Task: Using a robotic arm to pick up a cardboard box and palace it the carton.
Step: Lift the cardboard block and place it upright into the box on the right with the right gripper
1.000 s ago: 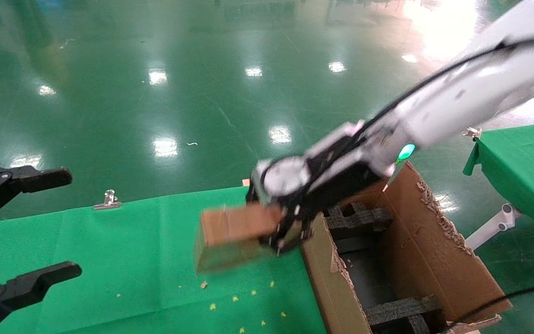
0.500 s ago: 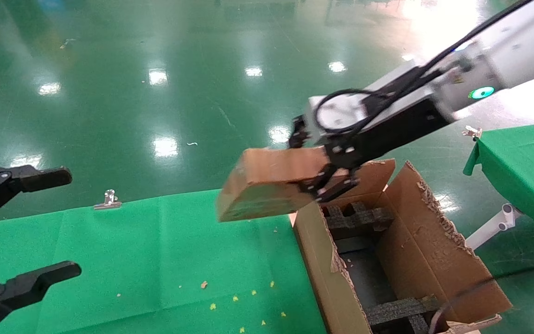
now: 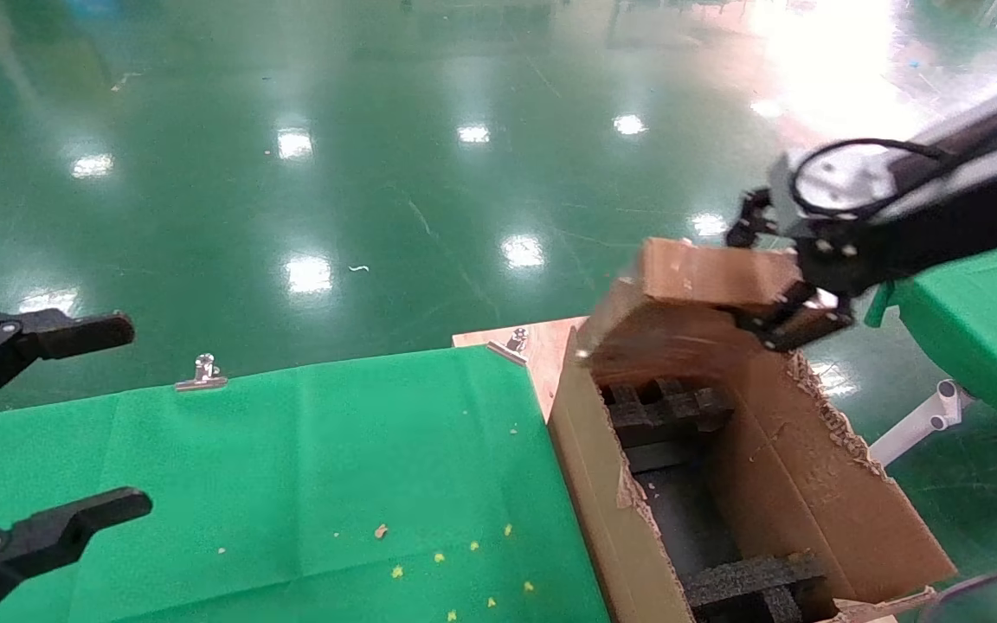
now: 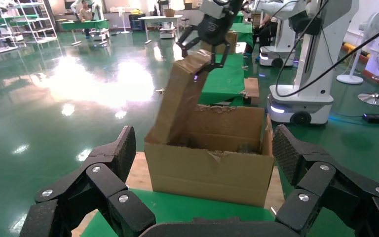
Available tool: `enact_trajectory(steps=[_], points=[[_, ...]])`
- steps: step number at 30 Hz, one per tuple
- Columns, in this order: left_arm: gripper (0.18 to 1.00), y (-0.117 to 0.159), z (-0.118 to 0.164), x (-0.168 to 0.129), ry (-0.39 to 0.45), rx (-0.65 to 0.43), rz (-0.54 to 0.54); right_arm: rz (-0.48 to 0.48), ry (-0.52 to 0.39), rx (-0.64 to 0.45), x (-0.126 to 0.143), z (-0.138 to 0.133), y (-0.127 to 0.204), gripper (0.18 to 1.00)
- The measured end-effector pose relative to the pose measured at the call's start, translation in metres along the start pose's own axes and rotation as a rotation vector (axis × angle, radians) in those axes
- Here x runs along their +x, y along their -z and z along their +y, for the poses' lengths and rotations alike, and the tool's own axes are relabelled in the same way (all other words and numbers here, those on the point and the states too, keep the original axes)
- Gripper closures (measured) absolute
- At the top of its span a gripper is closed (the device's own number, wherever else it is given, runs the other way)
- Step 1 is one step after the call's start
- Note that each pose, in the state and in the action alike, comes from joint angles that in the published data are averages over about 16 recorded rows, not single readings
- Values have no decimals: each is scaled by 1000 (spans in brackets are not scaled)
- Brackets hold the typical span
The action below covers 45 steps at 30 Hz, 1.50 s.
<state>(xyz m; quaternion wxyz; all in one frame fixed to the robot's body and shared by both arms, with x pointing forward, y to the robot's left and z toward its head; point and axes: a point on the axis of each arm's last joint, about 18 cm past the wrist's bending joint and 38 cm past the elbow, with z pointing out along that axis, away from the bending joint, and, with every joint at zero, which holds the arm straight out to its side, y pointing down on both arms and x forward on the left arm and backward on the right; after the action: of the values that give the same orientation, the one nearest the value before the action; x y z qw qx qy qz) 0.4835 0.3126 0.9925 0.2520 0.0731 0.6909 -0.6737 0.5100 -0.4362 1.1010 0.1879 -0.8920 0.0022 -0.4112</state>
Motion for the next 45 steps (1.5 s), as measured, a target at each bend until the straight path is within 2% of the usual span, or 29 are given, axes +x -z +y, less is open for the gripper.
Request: enact_trajectory(steps=[7, 13, 23, 29, 35, 45], points=[[184, 0, 0, 0, 0, 0, 0, -9, -149, -61, -19, 43, 2, 865], [184, 0, 0, 0, 0, 0, 0, 9, -344, -85, -33, 80, -9, 867], [184, 0, 0, 0, 0, 0, 0, 117, -721, -78, -58, 135, -33, 871], [184, 0, 0, 0, 0, 0, 0, 193, -894, -61, -75, 156, -42, 873], [184, 0, 0, 0, 0, 0, 0, 246, -990, -48, -88, 167, -46, 875], [184, 0, 0, 0, 0, 0, 0, 269, -1039, -38, -93, 169, -50, 877]])
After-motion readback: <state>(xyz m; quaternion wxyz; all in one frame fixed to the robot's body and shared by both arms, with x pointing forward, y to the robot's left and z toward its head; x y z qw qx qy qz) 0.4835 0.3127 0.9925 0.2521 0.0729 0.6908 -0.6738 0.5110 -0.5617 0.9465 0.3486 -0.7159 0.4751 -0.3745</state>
